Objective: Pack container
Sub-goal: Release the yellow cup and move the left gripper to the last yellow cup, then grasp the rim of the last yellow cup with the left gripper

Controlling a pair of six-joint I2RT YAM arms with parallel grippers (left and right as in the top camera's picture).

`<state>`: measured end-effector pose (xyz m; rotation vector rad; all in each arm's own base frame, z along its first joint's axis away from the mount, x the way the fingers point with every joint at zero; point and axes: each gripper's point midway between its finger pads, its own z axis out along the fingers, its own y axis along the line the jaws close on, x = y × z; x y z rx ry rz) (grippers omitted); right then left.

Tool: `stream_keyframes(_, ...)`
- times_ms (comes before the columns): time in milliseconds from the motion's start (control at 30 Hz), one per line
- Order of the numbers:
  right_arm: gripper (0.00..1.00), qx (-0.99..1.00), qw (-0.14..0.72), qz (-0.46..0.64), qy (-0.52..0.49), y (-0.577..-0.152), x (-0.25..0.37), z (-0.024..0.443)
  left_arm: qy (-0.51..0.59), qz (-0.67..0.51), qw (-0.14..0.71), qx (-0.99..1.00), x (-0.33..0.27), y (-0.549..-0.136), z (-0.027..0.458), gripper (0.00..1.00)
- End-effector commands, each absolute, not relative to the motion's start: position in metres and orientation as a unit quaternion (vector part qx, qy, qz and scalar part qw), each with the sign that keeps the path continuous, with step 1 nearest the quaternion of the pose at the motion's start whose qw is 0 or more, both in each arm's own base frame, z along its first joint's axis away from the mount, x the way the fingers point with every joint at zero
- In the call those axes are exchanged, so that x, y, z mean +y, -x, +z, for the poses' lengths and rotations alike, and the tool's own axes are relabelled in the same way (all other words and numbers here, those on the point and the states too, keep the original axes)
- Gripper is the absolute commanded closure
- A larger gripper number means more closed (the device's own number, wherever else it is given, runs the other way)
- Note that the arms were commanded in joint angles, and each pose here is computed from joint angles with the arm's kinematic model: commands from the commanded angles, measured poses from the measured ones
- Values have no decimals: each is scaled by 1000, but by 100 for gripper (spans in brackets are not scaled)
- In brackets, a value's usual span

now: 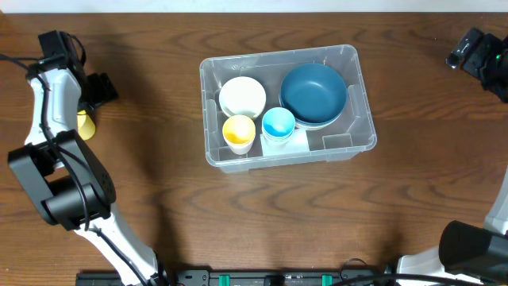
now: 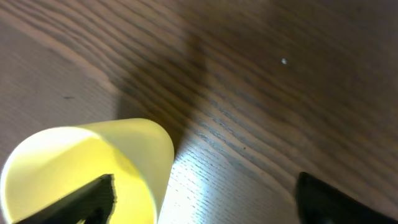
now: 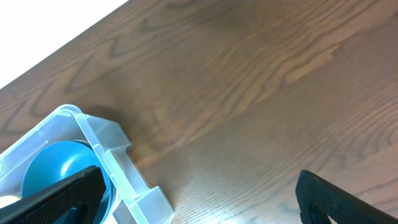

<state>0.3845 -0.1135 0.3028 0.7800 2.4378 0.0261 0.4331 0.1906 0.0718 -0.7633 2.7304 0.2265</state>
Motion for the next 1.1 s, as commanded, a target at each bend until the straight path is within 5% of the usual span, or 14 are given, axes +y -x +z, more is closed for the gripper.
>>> stream_keyframes(0, 1, 911, 287, 12, -297, -384, -113, 303, 258, 74, 132, 954, 189, -431, 57, 19)
stream_keyframes(400, 1, 911, 286, 12, -297, -384, -113, 303, 259, 72, 122, 955, 187, -426, 55, 94)
stream_keyframes(1067, 1, 911, 286, 12, -297, -384, -113, 303, 193, 24, 140, 971, 110, -435, 97, 94)
